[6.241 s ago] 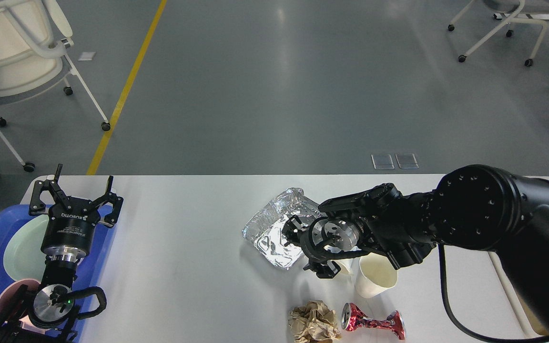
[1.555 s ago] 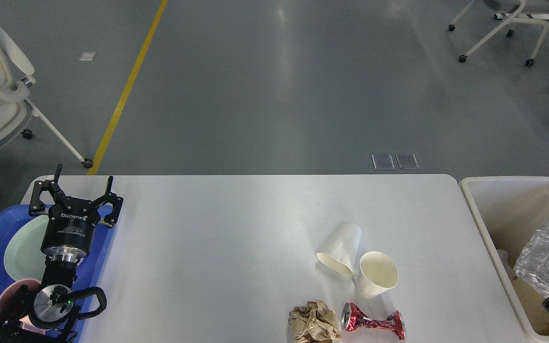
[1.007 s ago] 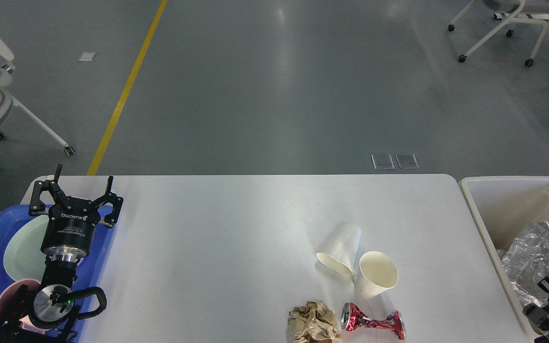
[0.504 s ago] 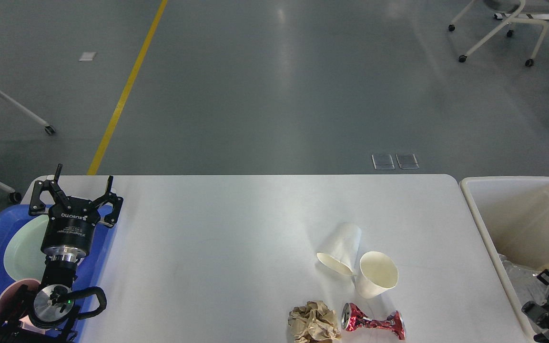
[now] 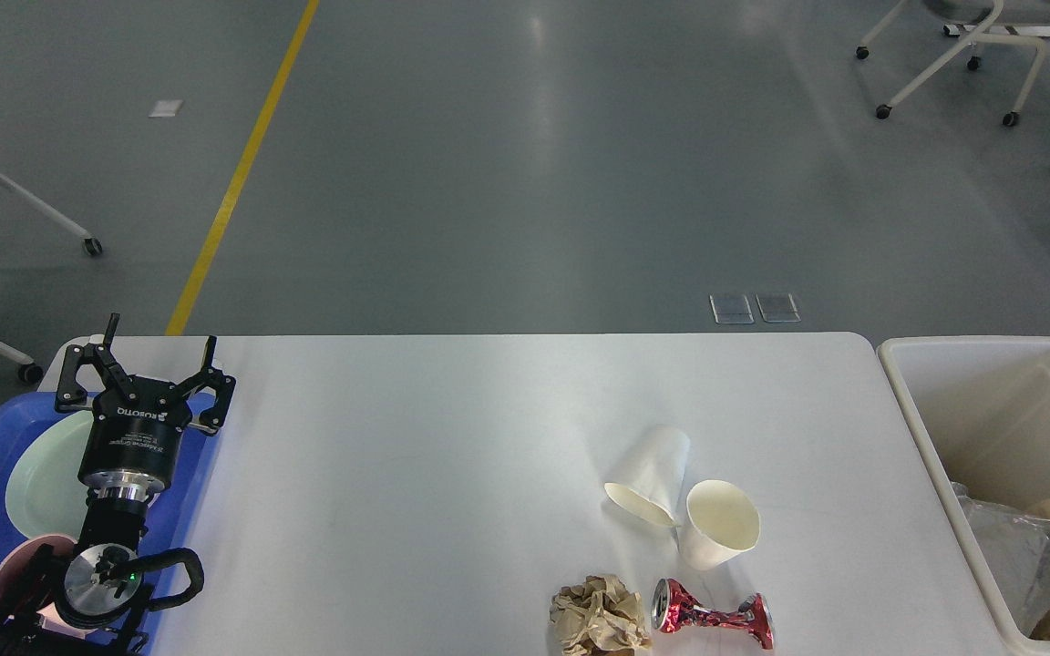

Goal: Tidy desktop
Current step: 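Lower the foil tray into the bin and open the right gripper, then raise the right gripper out of the bin toward the upright paper cup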

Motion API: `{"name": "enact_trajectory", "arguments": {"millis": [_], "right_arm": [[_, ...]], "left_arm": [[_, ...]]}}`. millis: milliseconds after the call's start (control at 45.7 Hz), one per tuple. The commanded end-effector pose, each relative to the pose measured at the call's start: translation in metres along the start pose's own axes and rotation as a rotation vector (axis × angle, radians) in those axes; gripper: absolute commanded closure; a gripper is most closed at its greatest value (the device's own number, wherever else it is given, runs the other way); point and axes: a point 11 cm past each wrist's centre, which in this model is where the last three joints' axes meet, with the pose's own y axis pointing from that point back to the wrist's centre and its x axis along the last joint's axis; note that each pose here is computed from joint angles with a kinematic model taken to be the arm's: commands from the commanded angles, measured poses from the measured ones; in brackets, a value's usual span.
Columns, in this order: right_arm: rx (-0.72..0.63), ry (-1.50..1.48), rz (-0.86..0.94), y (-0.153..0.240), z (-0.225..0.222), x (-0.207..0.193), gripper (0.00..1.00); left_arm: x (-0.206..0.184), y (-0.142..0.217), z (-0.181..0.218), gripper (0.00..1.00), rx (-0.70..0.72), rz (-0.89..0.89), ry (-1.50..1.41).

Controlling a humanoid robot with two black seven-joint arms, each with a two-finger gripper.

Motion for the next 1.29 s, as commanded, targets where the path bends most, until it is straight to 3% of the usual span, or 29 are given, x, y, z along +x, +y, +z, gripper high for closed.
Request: {"name": "enact_trajectory", "arguments": {"millis": [0,263,482,613,985,1139,1270], "right_arm": [[0.074,0.077,-0.069,0.016,-0.026,0.042,0.0],[0.177,0.271,-0.345,0.079,-0.082,0.105,0.0],[0.293,0.428,-0.565,0.171,-0.122,0.131,0.0],[0.327,0.457,-0.668,0.221,-0.133,0.128,0.0],[0.432,0.578,-0.751,0.355,-0.16,0.095,0.0],[0.461,0.57,-0.747,0.385,-0.172,0.088,0.02],[0.46,0.536,-0.698,0.382,-0.177,0.089,0.03]], "left_arm": [[0.0,0.0,0.0,0.04,0.002,0.001,0.0],[0.0,0.0,0.0,0.04,0.002,0.0,0.0],[0.0,0.0,0.0,0.04,0.001,0.001,0.001],[0.0,0.0,0.0,0.04,0.002,0.0,0.0],[0.001,0.001,0.0,0.04,-0.001,0.002,-0.001],[0.001,0.001,0.0,0.04,0.001,0.002,-0.001],[0.001,0.001,0.0,0.04,0.001,0.002,-0.001]]}}
